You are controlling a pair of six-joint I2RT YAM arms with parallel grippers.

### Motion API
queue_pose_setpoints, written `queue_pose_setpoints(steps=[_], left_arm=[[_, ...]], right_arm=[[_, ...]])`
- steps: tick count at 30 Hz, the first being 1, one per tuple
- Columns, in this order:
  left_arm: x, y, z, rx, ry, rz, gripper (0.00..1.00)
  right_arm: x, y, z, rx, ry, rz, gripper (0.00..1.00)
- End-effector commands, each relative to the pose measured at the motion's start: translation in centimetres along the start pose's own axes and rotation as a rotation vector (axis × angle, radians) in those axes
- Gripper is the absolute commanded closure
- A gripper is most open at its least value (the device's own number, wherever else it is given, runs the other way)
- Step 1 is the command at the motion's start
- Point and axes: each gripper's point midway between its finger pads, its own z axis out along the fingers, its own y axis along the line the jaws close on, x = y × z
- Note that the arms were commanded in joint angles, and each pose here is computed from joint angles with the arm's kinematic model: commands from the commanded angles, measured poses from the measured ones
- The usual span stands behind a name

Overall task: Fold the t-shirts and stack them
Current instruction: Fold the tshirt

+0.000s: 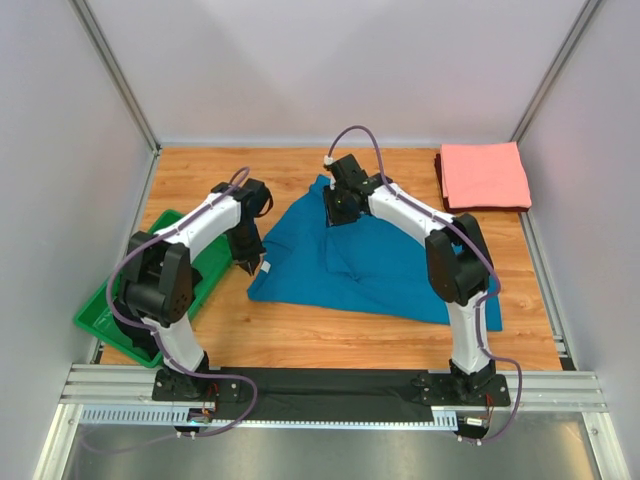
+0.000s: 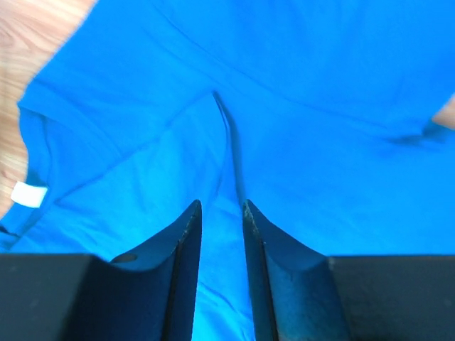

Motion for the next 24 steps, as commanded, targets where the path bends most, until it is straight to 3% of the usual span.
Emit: queue_pose_setpoints(steps=[1,6,10,24], left_arm=[[0.4,-3.3,-3.2,0.176,-0.052,0.032,0.91],[3.5,-5.8,-2.8,0.270,0.022,0.056,0.90],[5.5,-5.5,0.1,0.270,0.097,0.015,0.90],[7.7,-2.4,4.9,0.110,0.166,0.003,0.91]], right_arm=[[-1.1,0.0,-4.1,0.037,-0.010,-0.007,0.69],[1.4,0.8,-5.2,-0.015,0.019,-0.026,0.77],[4.0,1.2,-4.5,0.001,0.071,-0.082,0.68],[6.9,2.4,0.1,0.091,0.102,-0.068,0.66]])
